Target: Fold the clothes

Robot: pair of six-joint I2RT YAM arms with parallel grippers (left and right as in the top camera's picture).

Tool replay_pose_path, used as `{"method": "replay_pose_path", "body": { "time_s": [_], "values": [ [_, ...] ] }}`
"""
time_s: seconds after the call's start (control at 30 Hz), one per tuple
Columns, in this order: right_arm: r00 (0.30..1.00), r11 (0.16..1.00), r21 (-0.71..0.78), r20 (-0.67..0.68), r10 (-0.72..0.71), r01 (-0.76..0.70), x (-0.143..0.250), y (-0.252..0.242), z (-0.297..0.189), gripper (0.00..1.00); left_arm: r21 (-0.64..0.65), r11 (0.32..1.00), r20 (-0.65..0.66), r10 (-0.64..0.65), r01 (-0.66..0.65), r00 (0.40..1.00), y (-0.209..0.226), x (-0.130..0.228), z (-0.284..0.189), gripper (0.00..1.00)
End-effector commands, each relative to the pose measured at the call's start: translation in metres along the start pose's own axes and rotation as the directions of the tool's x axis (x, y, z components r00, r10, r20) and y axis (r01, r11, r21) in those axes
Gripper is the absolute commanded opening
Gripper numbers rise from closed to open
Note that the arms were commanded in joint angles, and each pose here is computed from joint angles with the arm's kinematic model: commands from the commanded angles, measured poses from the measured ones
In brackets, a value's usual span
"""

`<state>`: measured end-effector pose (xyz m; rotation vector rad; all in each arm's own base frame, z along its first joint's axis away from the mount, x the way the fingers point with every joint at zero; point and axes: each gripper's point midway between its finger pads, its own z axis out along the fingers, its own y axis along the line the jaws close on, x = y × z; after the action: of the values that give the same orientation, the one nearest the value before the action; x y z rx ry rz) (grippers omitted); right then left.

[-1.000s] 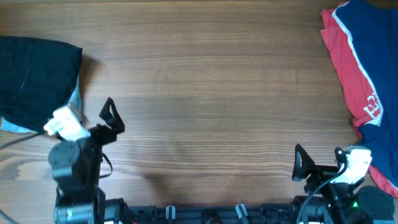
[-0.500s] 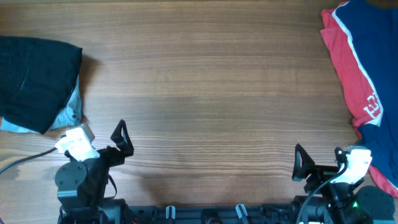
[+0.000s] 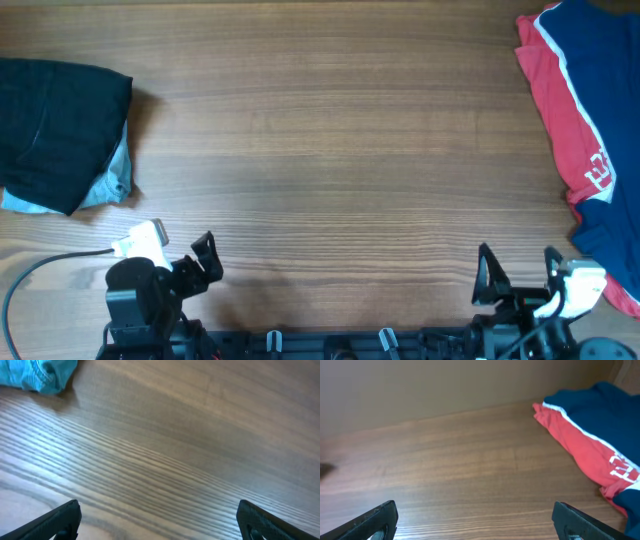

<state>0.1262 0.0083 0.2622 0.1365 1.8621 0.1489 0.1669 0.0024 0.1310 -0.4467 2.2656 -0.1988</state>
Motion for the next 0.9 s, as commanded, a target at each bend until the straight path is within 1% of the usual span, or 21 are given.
{"method": "replay_pose_path", "body": {
  "time_s": [0.0,0.13,0.2,0.3,0.33,0.4,0.47,0.5,0.63,0.7,0.87],
  "values": [
    [1.000,1.000,-0.011,0.018,-0.019,0.019,0.000,0.002,-0.001,1.00,0.001,1.000,0.000,0.019,-0.019,1.000,0.000,0.001,0.000,1.00],
    [1.000,1.000,-0.023,-0.003,-0.012,0.012,0.008,0.002,0.007,1.00,0.001,1.000,0.000,0.019,-0.019,1.000,0.000,0.001,0.000,1.00],
    [0.999,0.998,-0.053,-0.028,-0.019,0.017,0.017,0.006,0.018,1.00,0.001,1.000,0.000,0.019,-0.019,1.000,0.000,0.001,0.000,1.00],
    [0.999,0.998,-0.060,-0.001,-0.033,0.033,0.019,0.004,0.040,1.00,0.001,1.000,0.000,0.019,-0.019,1.000,0.000,0.001,0.000,1.00],
    [0.998,0.995,-0.078,0.020,-0.063,0.065,0.017,0.006,0.045,1.00,0.001,1.000,0.000,0.019,-0.019,1.000,0.000,0.001,0.000,1.00],
    [0.975,0.967,-0.141,0.095,-0.202,0.214,0.010,0.018,0.054,1.00,0.001,1.000,0.000,0.019,-0.019,1.000,0.000,0.001,0.000,1.00],
    [0.929,0.913,-0.189,0.155,-0.336,0.362,0.011,0.029,0.061,1.00,0.001,1.000,0.000,0.019,-0.019,1.000,0.000,0.001,0.000,1.00],
    [0.907,0.888,-0.200,0.179,-0.381,0.413,0.013,0.032,0.066,1.00,0.001,1.000,0.000,0.019,-0.019,1.000,0.000,0.001,0.000,1.00],
    [0.893,0.882,-0.185,0.220,-0.393,0.433,0.017,0.030,0.084,1.00,0.001,1.000,0.000,0.020,-0.020,1.000,0.000,0.001,0.000,0.99],
    [0.877,0.878,-0.168,0.275,-0.395,0.448,0.014,0.029,0.094,1.00,0.001,1.000,0.000,0.019,-0.019,1.000,0.000,0.001,0.000,1.00],
    [0.855,0.875,-0.146,0.336,-0.395,0.462,0.009,0.029,0.100,1.00,0.001,1.000,0.000,0.019,-0.019,1.000,0.000,0.001,0.000,1.00]
  ]
}}
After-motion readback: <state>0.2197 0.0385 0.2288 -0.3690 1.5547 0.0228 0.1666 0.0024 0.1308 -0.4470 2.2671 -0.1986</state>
